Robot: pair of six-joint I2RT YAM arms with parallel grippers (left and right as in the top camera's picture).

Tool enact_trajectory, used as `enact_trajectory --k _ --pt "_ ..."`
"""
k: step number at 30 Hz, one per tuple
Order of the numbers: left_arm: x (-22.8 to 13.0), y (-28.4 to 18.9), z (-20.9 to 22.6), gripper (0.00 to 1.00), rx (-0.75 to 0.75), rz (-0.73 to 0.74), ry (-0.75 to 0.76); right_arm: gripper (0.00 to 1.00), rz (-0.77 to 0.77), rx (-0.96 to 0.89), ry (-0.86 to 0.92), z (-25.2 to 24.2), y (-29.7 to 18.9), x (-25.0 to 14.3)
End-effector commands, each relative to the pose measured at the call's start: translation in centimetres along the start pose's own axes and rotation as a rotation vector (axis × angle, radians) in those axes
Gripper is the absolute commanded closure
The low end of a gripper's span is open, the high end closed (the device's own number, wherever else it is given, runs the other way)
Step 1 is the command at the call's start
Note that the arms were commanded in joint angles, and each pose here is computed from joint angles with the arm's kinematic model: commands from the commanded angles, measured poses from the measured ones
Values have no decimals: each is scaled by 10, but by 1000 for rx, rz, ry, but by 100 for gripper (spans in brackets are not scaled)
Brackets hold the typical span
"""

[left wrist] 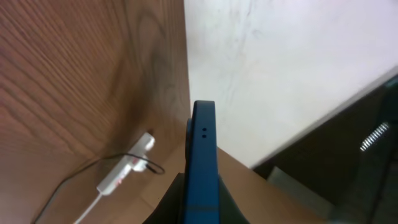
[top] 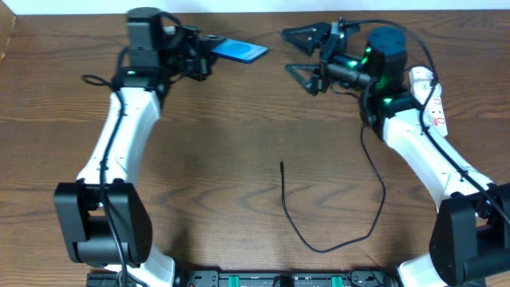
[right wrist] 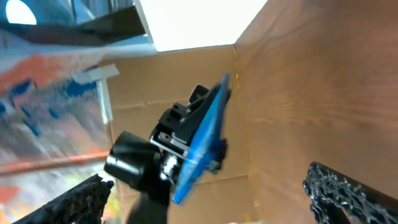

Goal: Plug charger to phone and switch on socket
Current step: 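Open the right gripper and carry the phone left with the left gripper, then move the right gripper down over the black cable's plug on the table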

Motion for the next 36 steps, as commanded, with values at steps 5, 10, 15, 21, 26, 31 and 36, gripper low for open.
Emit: enact_trajectory --k 5,10,15,21,26,31,36 --pt "1 -40 -13 93 -15 280 225 3 1 35 -203 3 -23 19" --pt "4 -46 -14 93 -27 315 293 1 -4 19 -264 2 -19 16" --pt "4 -46 -14 93 -28 314 293 1 -25 -192 -227 -13 -6 5" --pt "5 -48 -15 92 -31 309 299 1 4 -517 -335 -6 -1 -7" --pt "12 -54 -17 93 -45 291 293 1 121 -762 -339 -14 5 -46" --pt "16 -59 -18 93 -50 296 292 1 268 -904 -341 -24 8 -87" --pt "16 -59 -17 93 -49 295 316 1 380 -925 -357 -25 17 -121"
Point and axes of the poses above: each gripper's point midway between its finger pads, its own y axis out along the fingers, its own z axis along the line the jaws close on, x = y × z, the point moved 10 cm from there along -y, back along the fingers, and after that the axes turned 15 degrees about -y, right-handed, at the moved point
